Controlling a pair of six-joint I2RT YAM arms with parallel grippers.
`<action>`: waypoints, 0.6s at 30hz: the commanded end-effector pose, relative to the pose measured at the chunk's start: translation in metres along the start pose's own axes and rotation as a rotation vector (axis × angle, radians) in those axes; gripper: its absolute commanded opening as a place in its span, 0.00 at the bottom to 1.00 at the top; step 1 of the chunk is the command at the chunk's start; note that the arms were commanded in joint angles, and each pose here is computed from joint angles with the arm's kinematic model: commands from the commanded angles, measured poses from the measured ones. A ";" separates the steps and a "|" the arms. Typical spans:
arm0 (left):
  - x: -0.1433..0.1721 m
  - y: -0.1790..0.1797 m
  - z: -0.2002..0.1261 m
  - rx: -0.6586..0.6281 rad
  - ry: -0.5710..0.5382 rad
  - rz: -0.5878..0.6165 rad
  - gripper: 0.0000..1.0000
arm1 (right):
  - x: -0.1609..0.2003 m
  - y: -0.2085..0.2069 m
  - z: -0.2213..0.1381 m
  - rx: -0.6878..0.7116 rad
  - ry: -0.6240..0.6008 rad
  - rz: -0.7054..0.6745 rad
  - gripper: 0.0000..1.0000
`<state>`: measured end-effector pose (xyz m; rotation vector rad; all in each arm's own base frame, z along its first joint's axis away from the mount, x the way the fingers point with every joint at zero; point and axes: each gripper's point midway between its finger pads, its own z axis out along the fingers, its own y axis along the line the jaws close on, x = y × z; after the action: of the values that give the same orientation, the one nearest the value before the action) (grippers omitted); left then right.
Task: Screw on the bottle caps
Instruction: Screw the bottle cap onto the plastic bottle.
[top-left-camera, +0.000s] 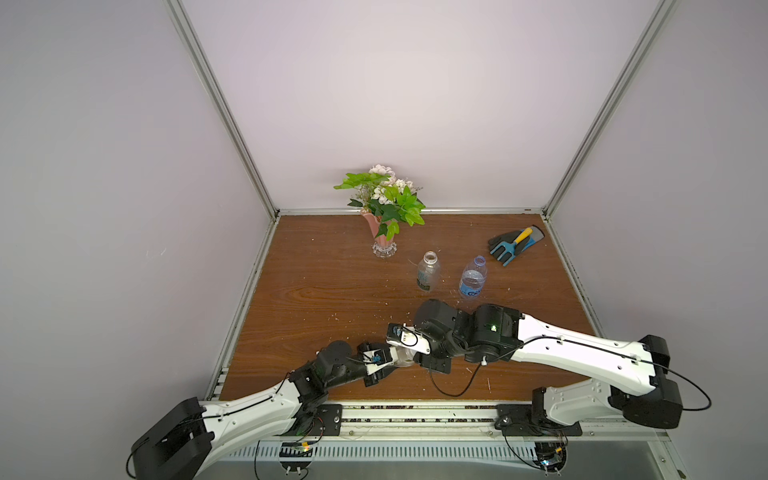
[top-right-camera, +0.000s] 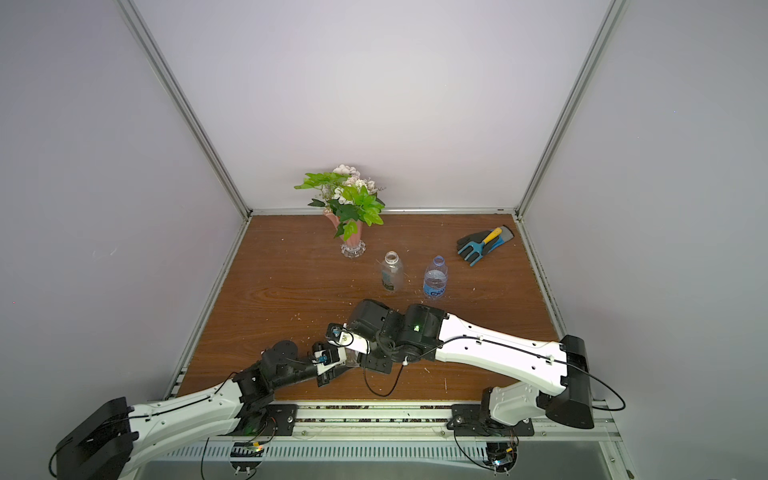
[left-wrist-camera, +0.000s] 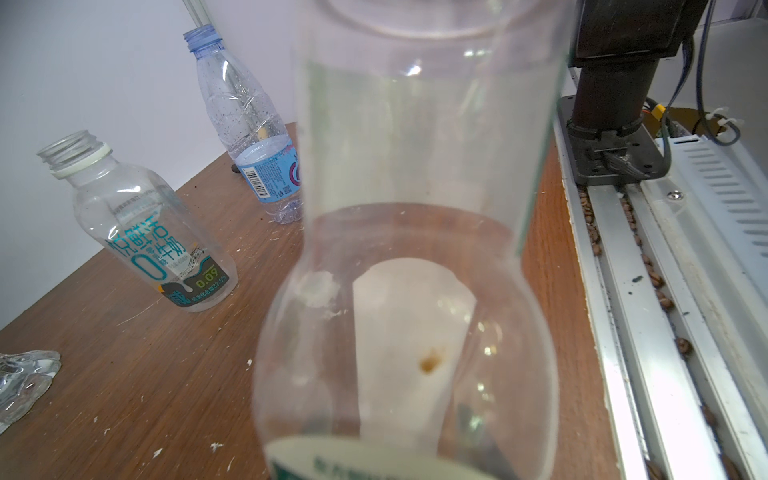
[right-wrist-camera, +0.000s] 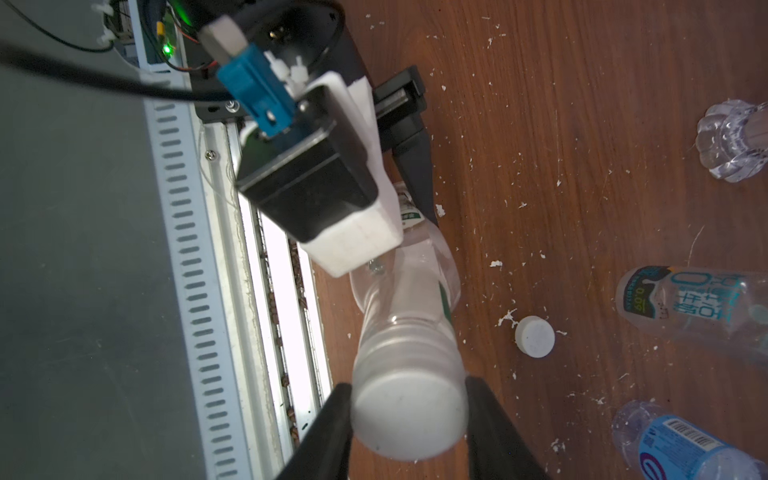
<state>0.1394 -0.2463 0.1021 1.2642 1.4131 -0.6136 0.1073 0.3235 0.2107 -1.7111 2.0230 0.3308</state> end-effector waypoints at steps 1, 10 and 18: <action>-0.063 0.034 -0.009 -0.145 -0.217 0.061 0.44 | 0.006 0.021 0.017 -0.132 0.043 0.255 0.00; -0.063 0.036 -0.009 -0.160 -0.216 0.061 0.44 | 0.012 0.009 0.020 -0.100 0.060 0.573 0.00; -0.062 0.034 -0.005 -0.142 -0.206 0.060 0.44 | 0.016 0.010 0.021 -0.100 0.089 0.629 0.00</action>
<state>0.1463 -0.2445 0.1019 1.2485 1.4148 -0.5676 0.1145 0.3284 0.2138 -1.1319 2.4499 0.5973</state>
